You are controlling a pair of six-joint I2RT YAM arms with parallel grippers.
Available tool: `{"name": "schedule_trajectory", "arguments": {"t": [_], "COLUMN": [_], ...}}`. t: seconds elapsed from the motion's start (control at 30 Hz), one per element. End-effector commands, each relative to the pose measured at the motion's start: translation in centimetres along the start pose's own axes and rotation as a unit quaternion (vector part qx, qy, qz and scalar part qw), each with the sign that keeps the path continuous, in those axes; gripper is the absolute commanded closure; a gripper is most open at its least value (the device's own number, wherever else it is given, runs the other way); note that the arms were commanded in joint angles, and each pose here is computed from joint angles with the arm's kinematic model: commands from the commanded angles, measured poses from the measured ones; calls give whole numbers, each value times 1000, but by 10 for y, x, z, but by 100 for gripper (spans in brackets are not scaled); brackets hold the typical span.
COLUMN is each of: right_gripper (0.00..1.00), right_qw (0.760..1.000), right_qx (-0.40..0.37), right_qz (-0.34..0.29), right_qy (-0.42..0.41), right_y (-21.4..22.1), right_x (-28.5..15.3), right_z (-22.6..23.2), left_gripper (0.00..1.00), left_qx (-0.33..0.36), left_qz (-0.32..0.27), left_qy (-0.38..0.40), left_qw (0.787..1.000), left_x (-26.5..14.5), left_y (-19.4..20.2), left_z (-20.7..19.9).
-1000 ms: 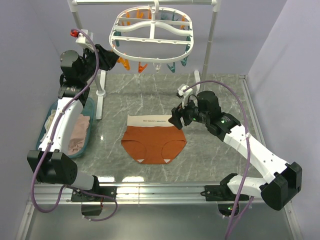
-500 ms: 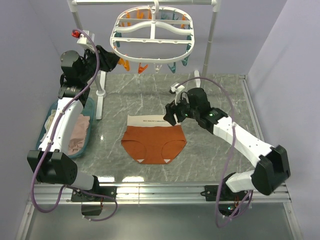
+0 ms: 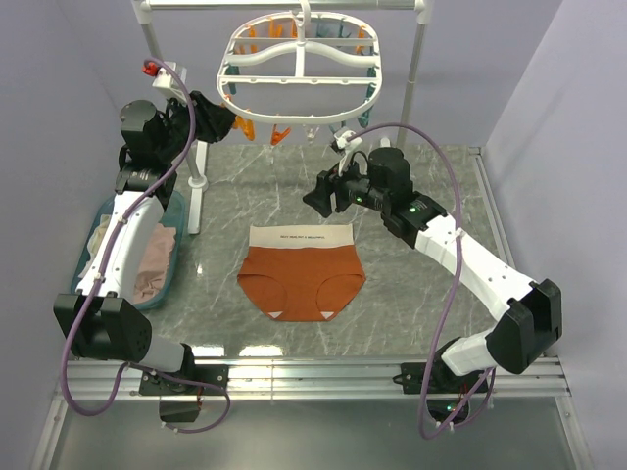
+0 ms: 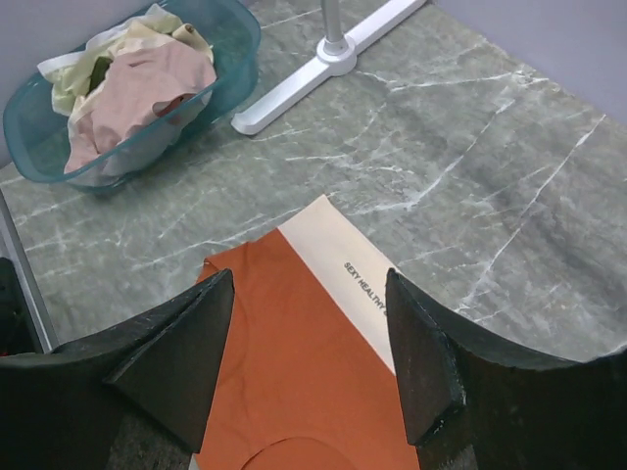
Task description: Clip the underwear to the hanger
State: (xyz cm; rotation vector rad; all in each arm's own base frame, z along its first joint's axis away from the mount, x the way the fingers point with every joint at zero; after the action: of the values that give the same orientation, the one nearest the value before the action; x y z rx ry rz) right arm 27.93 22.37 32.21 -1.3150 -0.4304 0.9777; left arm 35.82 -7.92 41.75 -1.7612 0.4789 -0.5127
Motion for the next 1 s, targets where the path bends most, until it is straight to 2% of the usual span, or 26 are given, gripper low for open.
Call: {"name": "schedule_trajectory", "arguments": {"t": [0.0,0.27,0.97], "right_gripper": [30,29,29], "right_qw": [1000,1000,1000], "right_qx": [-1,3,12], "right_qz": [-12,-3,9], "right_qy": [-12,-13,-18], "right_y": [-6,-1,4], "right_x": [4,1,5], "right_z": [4,5,4], "left_gripper": [61,45,45], "left_qx": [13,49,103], "left_qz": [-21,-49,-96], "left_qy": [6,10,37], "left_qw": [1000,998,989], "left_x": [-5,-7,-10], "left_y": [-15,-21,-21], "left_z": [-8,-8,-10]}}
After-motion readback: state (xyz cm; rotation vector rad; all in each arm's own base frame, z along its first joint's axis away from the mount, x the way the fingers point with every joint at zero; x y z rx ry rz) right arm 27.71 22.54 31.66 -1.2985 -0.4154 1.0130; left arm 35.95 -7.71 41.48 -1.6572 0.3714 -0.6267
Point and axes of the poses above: each gripper's point midway between its finger pads, its own x axis out along the fingers, its own z axis along the line the jaws close on, y = z × x, the point moved 10 cm from there along -x, back along the fingers, and after that the axes turned 6 degrees about x, right-handed, at the moved point
